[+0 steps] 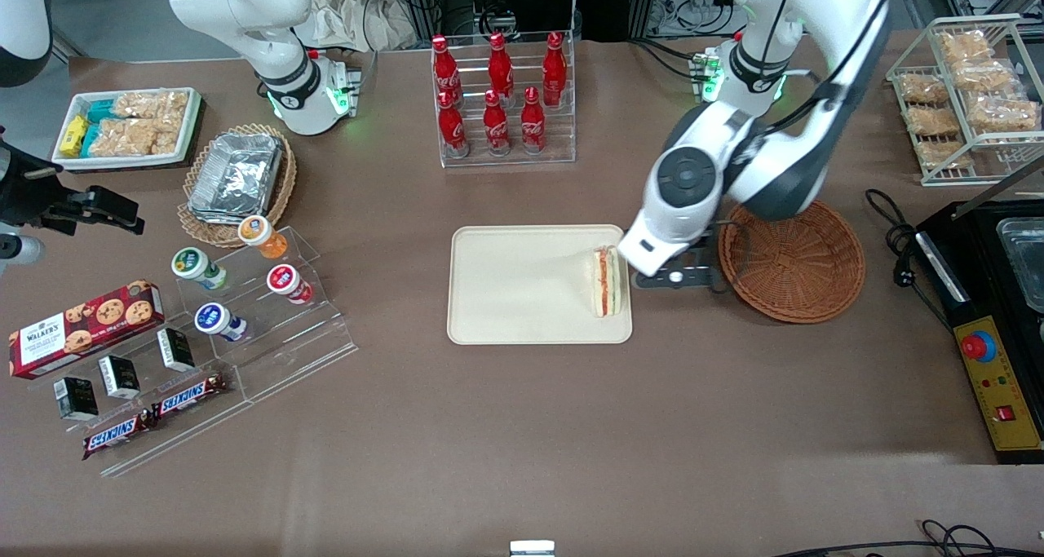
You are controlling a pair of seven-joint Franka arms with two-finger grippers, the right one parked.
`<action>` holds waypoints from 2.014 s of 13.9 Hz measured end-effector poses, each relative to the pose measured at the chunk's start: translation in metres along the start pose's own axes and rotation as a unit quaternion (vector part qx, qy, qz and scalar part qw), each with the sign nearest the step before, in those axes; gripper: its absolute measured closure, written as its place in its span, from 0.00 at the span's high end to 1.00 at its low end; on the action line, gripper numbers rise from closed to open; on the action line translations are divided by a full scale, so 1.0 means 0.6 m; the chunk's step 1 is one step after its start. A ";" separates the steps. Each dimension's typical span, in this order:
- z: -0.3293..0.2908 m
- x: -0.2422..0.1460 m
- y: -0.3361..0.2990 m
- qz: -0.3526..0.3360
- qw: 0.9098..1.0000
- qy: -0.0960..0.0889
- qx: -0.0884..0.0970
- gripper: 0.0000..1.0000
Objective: Place sandwich from basket to tray
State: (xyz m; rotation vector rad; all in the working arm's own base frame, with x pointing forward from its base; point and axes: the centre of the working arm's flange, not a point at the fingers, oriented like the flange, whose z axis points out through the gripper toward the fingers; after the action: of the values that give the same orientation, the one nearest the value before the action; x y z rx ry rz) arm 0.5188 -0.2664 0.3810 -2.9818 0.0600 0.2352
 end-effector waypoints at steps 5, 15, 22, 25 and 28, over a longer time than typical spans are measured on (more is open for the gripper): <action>-0.073 0.016 -0.195 0.041 0.999 0.000 -0.009 1.00; -0.176 0.016 -0.527 0.087 0.994 0.055 -0.030 1.00; -0.317 0.005 -0.583 0.076 0.994 0.066 -0.048 1.00; -0.309 0.014 -0.588 0.077 0.994 0.061 -0.055 1.00; -0.304 0.016 -0.589 0.077 0.994 0.059 -0.056 1.00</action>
State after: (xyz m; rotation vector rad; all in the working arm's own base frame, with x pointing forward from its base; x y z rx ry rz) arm 0.5747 0.0545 0.6092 -3.1037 0.3010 0.0829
